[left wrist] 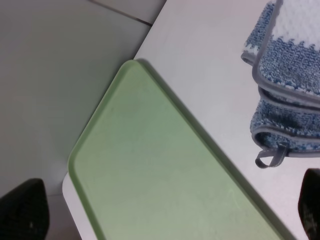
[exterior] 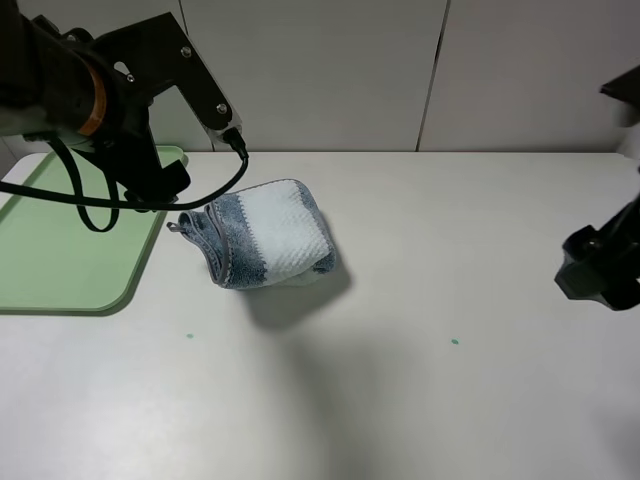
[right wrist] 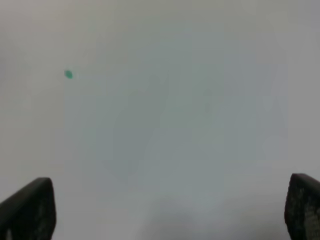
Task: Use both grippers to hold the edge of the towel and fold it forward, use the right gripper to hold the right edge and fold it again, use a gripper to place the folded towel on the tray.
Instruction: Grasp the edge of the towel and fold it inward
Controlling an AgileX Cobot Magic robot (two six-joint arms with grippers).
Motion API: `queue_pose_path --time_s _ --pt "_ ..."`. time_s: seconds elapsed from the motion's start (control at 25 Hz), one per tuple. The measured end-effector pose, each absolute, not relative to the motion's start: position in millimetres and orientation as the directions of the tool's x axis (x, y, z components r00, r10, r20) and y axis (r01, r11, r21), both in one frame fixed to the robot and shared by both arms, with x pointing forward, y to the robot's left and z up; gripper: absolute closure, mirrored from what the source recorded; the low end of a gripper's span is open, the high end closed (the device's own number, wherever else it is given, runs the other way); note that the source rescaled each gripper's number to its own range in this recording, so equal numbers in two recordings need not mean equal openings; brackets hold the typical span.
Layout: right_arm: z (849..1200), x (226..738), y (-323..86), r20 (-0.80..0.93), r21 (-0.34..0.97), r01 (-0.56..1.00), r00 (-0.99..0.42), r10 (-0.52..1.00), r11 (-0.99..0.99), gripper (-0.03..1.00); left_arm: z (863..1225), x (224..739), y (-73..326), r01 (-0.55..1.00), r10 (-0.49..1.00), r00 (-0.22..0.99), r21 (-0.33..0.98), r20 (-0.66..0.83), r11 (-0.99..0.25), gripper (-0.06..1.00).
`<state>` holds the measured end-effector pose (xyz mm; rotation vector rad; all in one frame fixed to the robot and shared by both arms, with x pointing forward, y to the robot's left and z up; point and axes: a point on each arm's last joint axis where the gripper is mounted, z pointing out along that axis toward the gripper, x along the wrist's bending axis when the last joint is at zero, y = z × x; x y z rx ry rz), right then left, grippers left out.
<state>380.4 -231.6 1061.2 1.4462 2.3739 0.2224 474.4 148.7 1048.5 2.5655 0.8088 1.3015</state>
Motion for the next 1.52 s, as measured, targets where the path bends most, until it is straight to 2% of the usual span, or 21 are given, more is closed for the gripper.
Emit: queue_pose_path --time_s 0.4,0.8,0.92,1.24,1.52 --pt "1048 319 -279 -0.1 0.505 0.819 -0.256 0.962 0.271 -0.03 1049 474 149 0.395 0.529 0.477 0.365 0.702 -0.843 -0.05" --pt "1050 283 -294 -0.011 0.734 0.661 -0.214 0.977 0.153 -0.03 1049 474 149 0.395 0.529 0.477 0.365 0.702 -0.843 -0.05" --pt "1052 274 -299 0.006 0.775 0.622 -0.184 0.983 0.112 -0.03 1049 474 149 0.395 0.529 0.477 0.365 0.702 -0.843 -0.05" --pt "1056 247 -308 0.029 0.87 0.492 0.004 1.0 -0.027 -0.03 1049 474 149 0.395 0.529 0.477 0.365 0.702 -0.843 -0.05" --pt "1055 234 -302 0.004 0.906 0.423 0.014 1.0 -0.01 -0.03 1049 474 149 0.395 0.529 0.478 0.366 0.702 -0.843 -0.05"
